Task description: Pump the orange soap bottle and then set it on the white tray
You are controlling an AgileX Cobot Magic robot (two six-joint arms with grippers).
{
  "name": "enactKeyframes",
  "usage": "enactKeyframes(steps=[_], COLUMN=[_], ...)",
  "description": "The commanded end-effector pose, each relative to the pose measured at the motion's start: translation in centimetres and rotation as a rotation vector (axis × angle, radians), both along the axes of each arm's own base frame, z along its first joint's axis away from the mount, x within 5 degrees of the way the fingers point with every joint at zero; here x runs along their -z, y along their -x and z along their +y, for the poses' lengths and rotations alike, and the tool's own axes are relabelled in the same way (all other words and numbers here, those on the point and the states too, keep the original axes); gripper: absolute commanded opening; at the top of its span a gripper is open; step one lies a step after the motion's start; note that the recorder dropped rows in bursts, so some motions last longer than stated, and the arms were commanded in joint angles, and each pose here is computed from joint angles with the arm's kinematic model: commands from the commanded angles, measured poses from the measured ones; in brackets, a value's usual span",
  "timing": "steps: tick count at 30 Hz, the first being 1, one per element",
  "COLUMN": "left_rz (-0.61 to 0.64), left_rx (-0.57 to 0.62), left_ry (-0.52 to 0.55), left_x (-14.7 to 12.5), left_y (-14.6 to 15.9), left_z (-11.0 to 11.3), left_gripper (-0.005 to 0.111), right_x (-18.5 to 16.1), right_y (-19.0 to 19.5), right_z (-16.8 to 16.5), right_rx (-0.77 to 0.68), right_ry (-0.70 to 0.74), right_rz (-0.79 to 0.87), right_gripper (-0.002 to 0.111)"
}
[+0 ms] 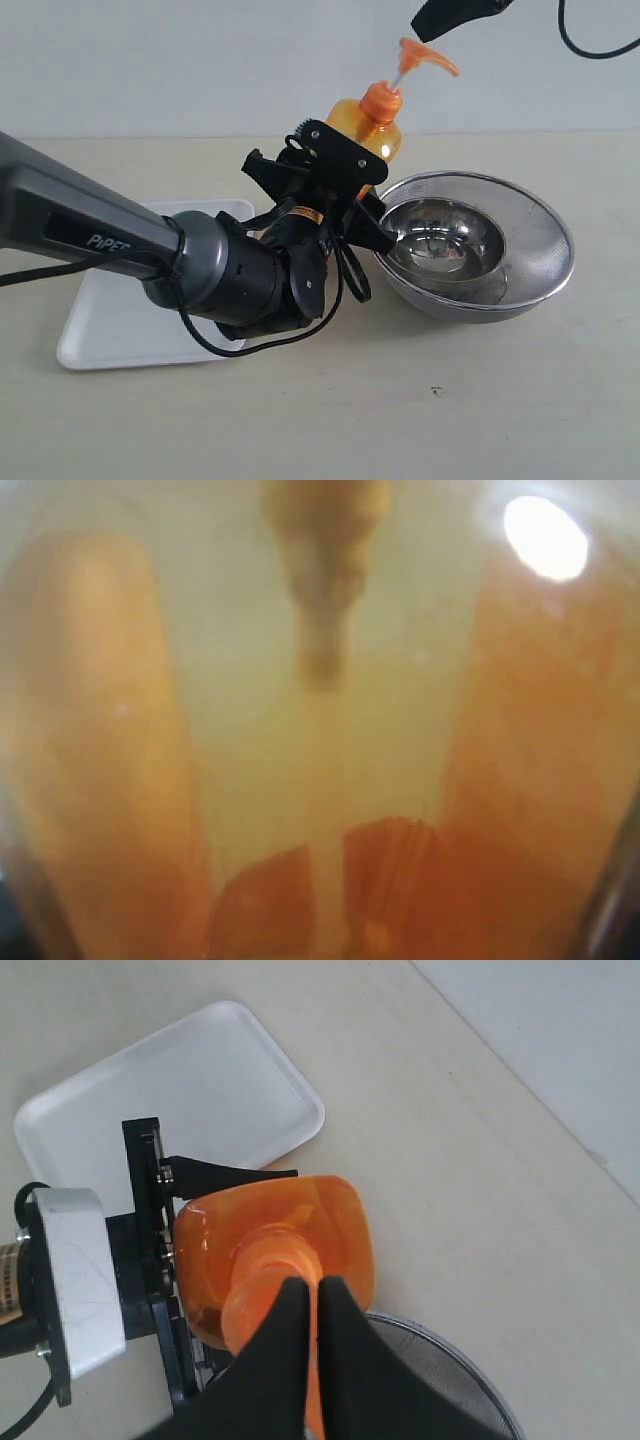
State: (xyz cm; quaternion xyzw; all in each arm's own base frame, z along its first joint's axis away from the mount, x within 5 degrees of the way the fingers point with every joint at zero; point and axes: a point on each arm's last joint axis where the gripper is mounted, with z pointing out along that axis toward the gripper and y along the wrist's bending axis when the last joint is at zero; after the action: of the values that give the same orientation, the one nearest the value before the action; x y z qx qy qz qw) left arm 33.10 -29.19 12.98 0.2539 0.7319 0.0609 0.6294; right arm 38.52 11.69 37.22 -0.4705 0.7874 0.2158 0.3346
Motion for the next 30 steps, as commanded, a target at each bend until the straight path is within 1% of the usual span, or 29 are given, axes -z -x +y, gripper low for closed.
enactKeyframes(steps=[1,14,21,30], left_rz=[-0.091,-0.091,-0.091,-0.091], left_rx=[0.004,0.004,0.004,0.004], left_ry=[0.004,0.004,0.004,0.004], left_x=[-1.5,-1.5,-1.5,-1.5], left_y=[-0.2,-0.2,-0.2,-0.2], left_z=[-0.2,-0.2,-0.2,-0.2], left_gripper=[0.005,0.005,0.005,0.005], right_x=[-0.1,-0.1,1.8,2.0], right_y=[0.0,0.0,0.1,0.1], right_z=[0.1,0.1,0.1,0.1], right_rx=[0.004,0.022,0.017,0.017], right_ry=[-0.010,-0.018,-0.004,-0.003], right_rz=[0.006,0.025,0.083,0.089], right_gripper=[0.000,0.000,0.000,0.000])
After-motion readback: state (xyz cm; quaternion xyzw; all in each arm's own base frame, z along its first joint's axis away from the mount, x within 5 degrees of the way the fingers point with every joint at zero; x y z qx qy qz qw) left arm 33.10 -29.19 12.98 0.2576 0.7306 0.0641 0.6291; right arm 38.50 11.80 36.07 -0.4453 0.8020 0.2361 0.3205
